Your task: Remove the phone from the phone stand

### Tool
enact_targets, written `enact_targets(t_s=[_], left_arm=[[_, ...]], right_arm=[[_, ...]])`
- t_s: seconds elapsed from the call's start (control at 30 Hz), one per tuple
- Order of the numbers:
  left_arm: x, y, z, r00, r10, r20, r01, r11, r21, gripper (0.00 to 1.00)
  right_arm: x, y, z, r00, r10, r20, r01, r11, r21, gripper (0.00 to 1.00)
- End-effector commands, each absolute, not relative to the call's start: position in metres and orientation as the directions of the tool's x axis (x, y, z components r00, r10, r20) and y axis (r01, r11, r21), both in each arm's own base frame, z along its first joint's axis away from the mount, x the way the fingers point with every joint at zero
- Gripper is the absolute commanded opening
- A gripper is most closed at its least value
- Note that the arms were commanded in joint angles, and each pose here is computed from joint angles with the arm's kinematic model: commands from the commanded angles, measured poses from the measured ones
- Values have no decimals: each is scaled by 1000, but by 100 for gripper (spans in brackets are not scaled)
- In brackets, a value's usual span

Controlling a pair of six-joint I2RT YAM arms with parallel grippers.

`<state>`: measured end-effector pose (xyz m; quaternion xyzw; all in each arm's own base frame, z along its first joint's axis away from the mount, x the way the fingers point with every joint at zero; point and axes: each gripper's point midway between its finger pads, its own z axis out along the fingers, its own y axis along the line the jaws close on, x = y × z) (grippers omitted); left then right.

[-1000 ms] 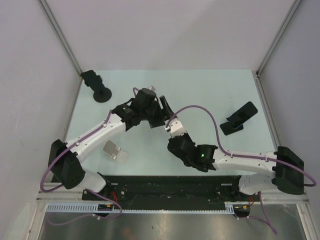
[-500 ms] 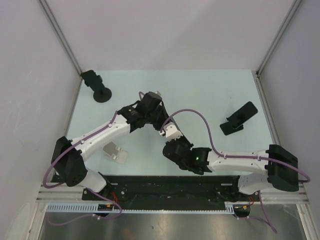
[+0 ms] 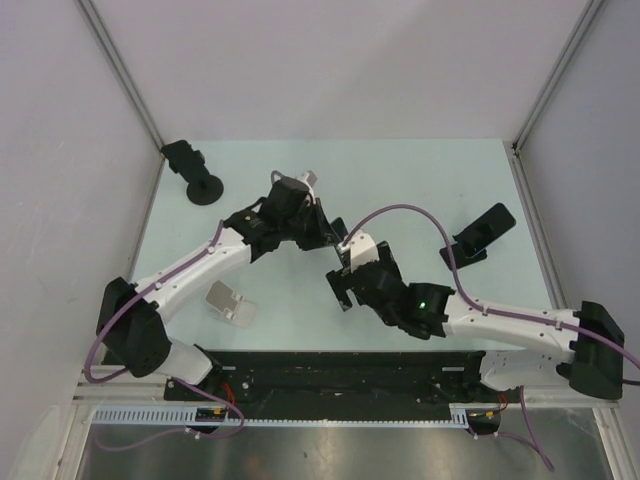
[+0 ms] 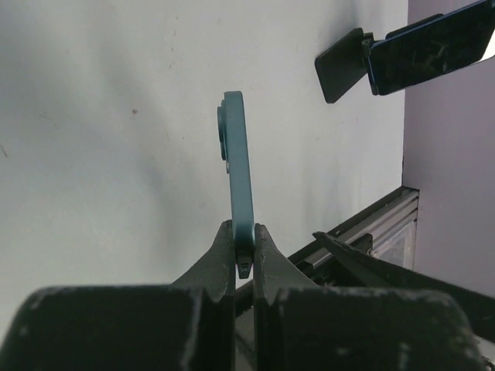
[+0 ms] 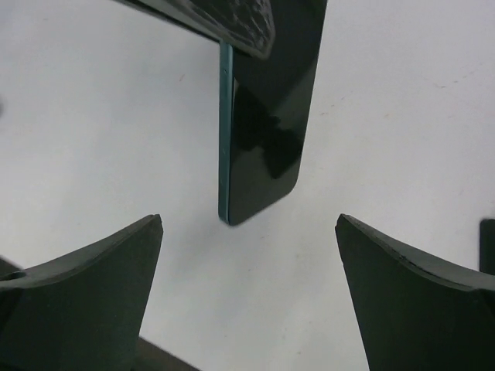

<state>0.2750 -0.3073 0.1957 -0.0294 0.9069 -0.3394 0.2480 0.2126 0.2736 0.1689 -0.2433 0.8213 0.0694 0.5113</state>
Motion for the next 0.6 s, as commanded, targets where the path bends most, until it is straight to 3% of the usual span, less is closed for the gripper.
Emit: enact_targets(t_s=[0.0,0.13,0.33,0.57], left_arm=[[282,-302,244,-805,-200,-559,325,640,-697,1],[281,-295,263,-756,-195,-624,424,581,-695,0],[266,-295,297,-672,-183,-718,568,496,-657,0],[250,-301,316,-657,-219,-721,625,377,-684,0]], right_arm=[[202,280,207,-403,-206,-892,-566,822,66,100],[203,275,228,-399,-146,-905,-618,772,148,100],[207,273,250,-329,-126,-936,-668,731,137,100],[211,280,267,-282,-93,-955,-706,694,141,100]])
